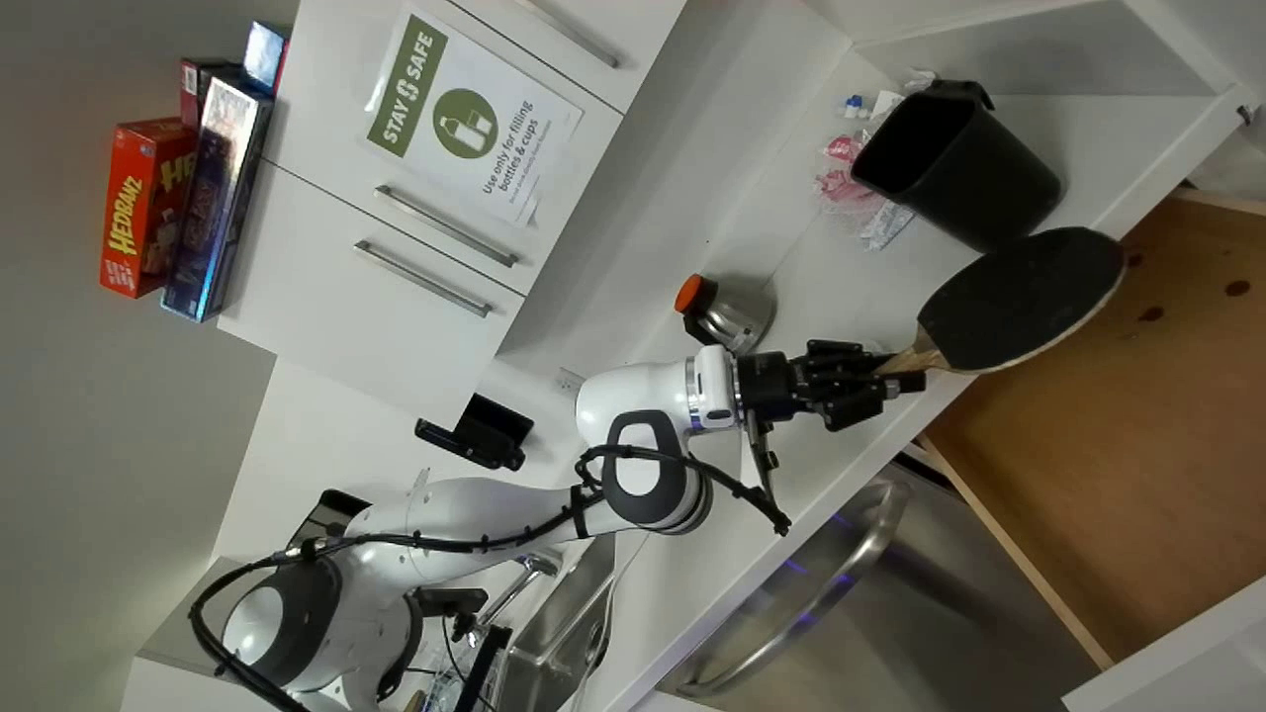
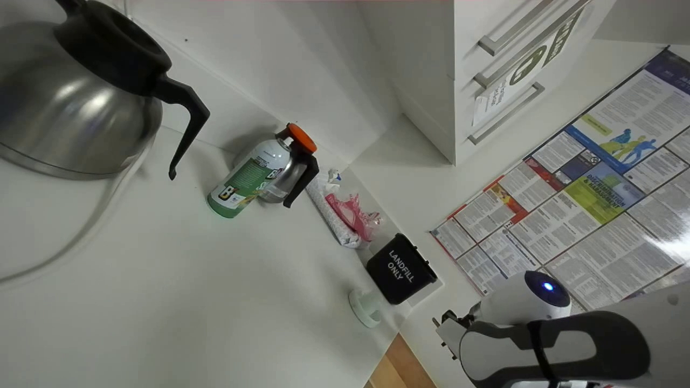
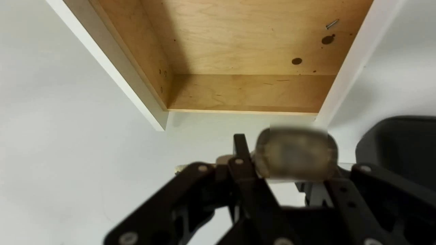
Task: Take the paddle out of the drawer and put it on the counter
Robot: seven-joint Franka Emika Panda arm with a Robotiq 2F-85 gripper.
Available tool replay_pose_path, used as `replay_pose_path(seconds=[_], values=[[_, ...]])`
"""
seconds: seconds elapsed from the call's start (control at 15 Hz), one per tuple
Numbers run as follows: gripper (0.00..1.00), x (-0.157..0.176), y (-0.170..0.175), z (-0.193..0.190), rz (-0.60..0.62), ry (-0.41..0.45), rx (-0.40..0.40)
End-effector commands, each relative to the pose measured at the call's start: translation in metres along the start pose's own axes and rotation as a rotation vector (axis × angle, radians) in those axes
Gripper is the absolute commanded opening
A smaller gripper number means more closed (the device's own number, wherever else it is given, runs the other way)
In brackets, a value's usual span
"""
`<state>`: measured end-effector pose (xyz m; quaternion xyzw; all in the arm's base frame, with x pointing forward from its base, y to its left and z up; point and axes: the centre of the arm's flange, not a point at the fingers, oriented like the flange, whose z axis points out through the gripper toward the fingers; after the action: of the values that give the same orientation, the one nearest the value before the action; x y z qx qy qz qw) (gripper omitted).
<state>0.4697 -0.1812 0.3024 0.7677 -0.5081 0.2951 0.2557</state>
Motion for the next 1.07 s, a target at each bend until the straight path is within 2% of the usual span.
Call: replay_pose_path(seconds=[0.0,0.2,0.67,1.0], values=[[0.08,-0.015,0.01,-0.039,-0.006,0.087,0.078],[0.08,-0.024,0.001,-0.059,-0.05,0.126,0.176],[0.08,-0.035,-0.025,-0.096,-0.24,0.183,0.397],[0.08,-0.045,-0.041,-0.118,-0.399,0.145,0.559]])
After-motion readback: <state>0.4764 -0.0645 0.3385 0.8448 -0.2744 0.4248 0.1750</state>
